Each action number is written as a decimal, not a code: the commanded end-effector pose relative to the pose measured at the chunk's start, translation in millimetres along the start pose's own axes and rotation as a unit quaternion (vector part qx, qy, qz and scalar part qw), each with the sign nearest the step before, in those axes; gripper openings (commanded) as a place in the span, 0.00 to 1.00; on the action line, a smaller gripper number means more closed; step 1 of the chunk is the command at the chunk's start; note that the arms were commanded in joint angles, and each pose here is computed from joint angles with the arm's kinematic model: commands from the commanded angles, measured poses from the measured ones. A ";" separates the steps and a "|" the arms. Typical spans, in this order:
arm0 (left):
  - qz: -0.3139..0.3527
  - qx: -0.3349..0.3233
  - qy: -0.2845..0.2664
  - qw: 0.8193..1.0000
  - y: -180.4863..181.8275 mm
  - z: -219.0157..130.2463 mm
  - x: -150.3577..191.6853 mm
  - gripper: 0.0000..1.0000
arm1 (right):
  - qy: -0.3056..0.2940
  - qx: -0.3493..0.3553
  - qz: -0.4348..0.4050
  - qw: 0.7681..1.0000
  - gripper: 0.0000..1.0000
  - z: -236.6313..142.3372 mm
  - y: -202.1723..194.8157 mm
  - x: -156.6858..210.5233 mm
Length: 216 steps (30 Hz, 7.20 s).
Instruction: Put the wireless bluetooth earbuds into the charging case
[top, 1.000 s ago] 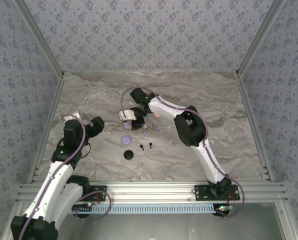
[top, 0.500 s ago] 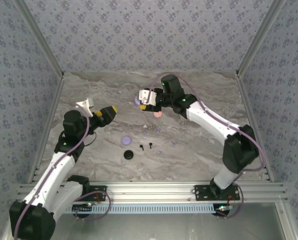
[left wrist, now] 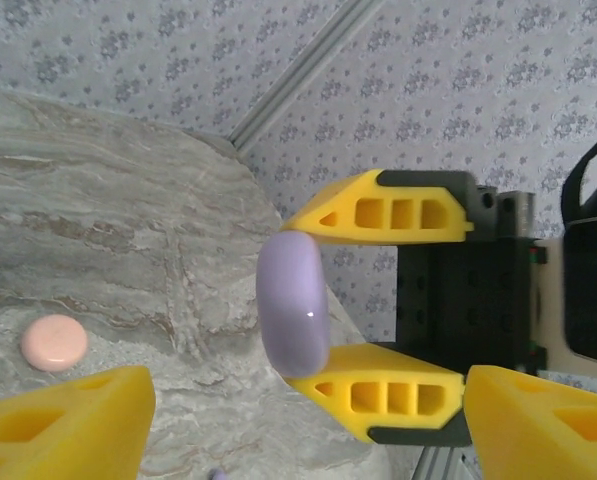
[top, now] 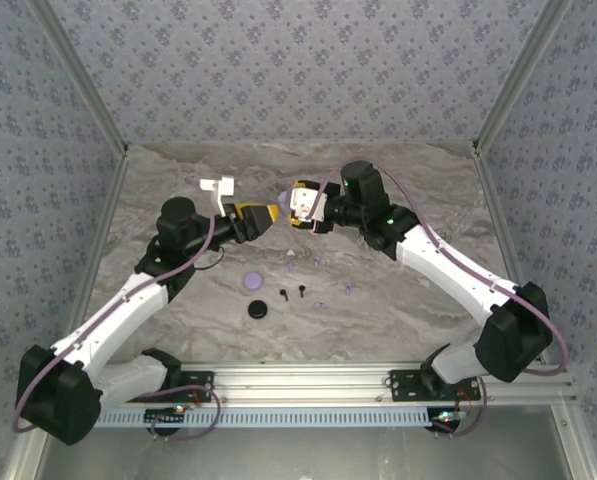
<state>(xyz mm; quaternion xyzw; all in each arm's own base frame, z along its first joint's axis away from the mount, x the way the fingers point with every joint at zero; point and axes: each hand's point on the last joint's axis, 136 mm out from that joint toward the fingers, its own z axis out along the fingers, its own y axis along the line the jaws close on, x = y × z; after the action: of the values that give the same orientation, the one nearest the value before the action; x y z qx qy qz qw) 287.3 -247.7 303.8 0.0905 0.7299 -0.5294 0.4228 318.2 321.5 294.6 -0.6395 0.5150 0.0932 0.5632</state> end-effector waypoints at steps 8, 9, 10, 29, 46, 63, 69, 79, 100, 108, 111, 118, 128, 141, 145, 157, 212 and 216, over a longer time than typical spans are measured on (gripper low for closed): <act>0.028 0.053 0.002 0.998 -29.9 19.7 -9.9 0.63 | -0.026 0.007 0.008 1.000 0.51 -3.6 0.0 -18.7; 0.028 0.054 0.003 0.998 -30.1 20.6 -9.1 0.60 | -0.027 0.006 0.008 1.000 0.51 -3.6 0.4 -19.7; 0.027 0.054 0.004 0.998 -30.0 21.4 -9.1 0.56 | -0.028 0.006 0.009 1.000 0.51 -3.0 0.7 -19.9; 0.076 0.071 0.002 0.995 -39.6 25.2 -9.8 0.21 | -0.039 0.005 0.087 0.995 0.79 -29.4 -10.0 -27.3; 0.320 0.153 -0.044 0.934 -89.7 28.7 3.9 0.05 | -0.112 0.041 0.353 0.928 0.94 -107.3 -18.7 -27.3; 0.346 0.177 -0.018 0.921 -100.2 33.3 21.0 0.00 | -0.101 0.067 0.370 0.921 0.92 -95.3 -41.4 -18.0; 0.350 0.177 -0.012 0.920 -99.8 33.9 24.0 0.00 | -0.101 0.077 0.372 0.919 0.92 -98.6 -51.2 -14.9; 0.351 0.176 -0.009 0.919 -98.8 34.9 26.0 0.00 | -0.099 0.078 0.381 0.916 0.92 -99.1 -60.2 -10.6; 0.365 0.075 -0.043 0.927 -66.9 9.3 24.8 0.00 | 0.051 0.061 0.526 0.847 1.00 -118.2 1.8 50.2; 0.380 0.031 -0.038 0.924 -55.8 -13.1 29.4 0.00 | 0.199 0.056 0.645 0.735 0.81 -69.4 60.4 132.6; 0.383 0.024 -0.038 0.923 -55.3 -20.0 30.4 0.00 | 0.282 0.044 0.620 0.731 0.75 -52.1 80.3 148.4; 0.386 0.007 -0.042 0.922 -52.7 -29.9 29.2 0.00 | 0.390 0.006 0.568 0.724 0.64 -11.9 119.3 166.0; 0.388 -0.006 -0.045 0.921 -48.6 -33.7 28.5 0.00 | 0.465 -0.084 0.512 0.718 0.55 -9.6 189.0 158.2; 0.387 -0.008 -0.048 0.921 -48.8 -36.1 28.0 0.00 | 0.514 -0.157 0.443 0.718 0.40 3.0 240.3 160.7; 0.387 -0.010 -0.049 0.921 -48.6 -37.0 27.9 0.00 | 0.529 -0.160 0.429 0.714 0.39 1.5 247.9 166.8; 0.386 -0.015 -0.050 0.921 -46.2 -36.1 27.2 0.00 | 0.568 -0.168 0.394 0.703 0.35 -11.5 262.5 177.3; 0.348 0.128 -0.061 0.927 -89.8 26.5 27.2 0.00 | -0.020 -0.005 0.516 0.856 0.21 -82.1 -6.4 -73.9; 0.351 0.127 -0.063 0.926 -90.6 25.4 26.2 0.00 | -0.009 -0.007 0.526 0.850 0.21 -79.4 -4.0 -65.6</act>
<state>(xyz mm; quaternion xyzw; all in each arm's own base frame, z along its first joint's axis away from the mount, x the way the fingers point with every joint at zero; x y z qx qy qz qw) 238.2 -313.0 315.9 0.3538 0.5880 -0.4281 0.5882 255.3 292.6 374.7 -0.2839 0.7598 0.3772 0.4470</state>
